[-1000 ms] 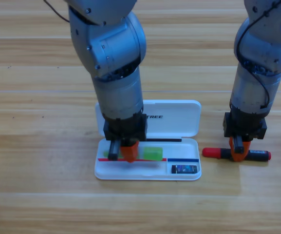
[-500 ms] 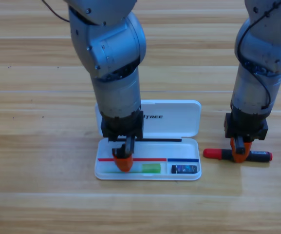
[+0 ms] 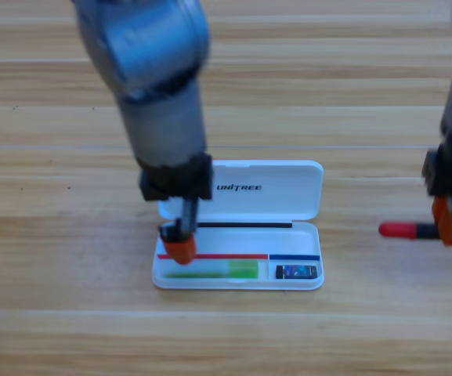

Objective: Clean up eraser and pencils

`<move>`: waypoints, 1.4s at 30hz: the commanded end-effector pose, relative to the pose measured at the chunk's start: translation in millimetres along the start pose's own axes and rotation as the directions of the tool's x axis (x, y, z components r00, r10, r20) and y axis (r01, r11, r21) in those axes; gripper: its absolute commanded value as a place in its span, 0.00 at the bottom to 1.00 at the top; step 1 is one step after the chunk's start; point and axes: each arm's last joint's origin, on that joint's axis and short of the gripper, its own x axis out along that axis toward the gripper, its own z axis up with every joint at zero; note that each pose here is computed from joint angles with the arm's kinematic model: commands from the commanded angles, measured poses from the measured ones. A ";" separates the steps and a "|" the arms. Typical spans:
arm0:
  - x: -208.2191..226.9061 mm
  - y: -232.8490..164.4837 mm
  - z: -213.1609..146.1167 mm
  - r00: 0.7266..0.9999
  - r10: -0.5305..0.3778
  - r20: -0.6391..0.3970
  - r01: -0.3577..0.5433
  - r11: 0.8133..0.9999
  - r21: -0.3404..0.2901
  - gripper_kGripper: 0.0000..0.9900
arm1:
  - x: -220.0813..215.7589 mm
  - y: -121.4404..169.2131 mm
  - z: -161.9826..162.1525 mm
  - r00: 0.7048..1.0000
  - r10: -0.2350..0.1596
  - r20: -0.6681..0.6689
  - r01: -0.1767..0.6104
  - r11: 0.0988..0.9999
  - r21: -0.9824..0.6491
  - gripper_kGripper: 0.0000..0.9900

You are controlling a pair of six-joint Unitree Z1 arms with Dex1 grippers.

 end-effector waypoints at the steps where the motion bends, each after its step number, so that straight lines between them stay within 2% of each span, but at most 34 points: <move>1: -88.7 11.9 -65.8 0.990 0.035 0.135 -0.020 0.993 -0.113 1.00 | -31.0 28.9 22.0 0.996 -0.022 0.081 0.027 0.998 -0.058 0.00; 5: -127.8 29.7 -119.9 0.968 0.093 0.234 -0.033 0.969 -0.247 1.00 | -21.3 25.6 55.9 0.997 -0.011 0.081 0.017 0.997 -0.080 0.00; 8: -137.4 42.0 -145.2 0.959 0.135 0.247 -0.050 0.945 -0.322 1.00 | -8.8 20.8 87.1 0.997 0.016 0.078 -0.007 0.994 -0.110 0.00; 15: -136.3 50.9 -171.6 0.947 0.156 0.283 -0.033 0.918 -0.395 1.00 | 25.5 7.6 148.4 0.998 0.029 0.054 -0.019 0.986 -0.165 0.00; 22: -126.8 45.6 -180.5 0.935 0.171 0.311 -0.033 0.914 -0.404 1.00 | 50.1 -1.5 172.3 0.999 0.026 0.043 -0.018 0.984 -0.178 0.00; 28: -122.5 42.7 -185.1 0.937 0.176 0.300 -0.042 0.914 -0.405 1.00 | 61.1 -6.7 179.7 0.999 0.024 0.036 -0.017 0.984 -0.179 0.00; 42: -122.5 38.7 -188.1 0.939 0.178 0.294 -0.048 0.915 -0.400 1.00 | 70.6 -14.3 188.1 1.000 -0.014 0.027 0.019 0.982 -0.188 0.00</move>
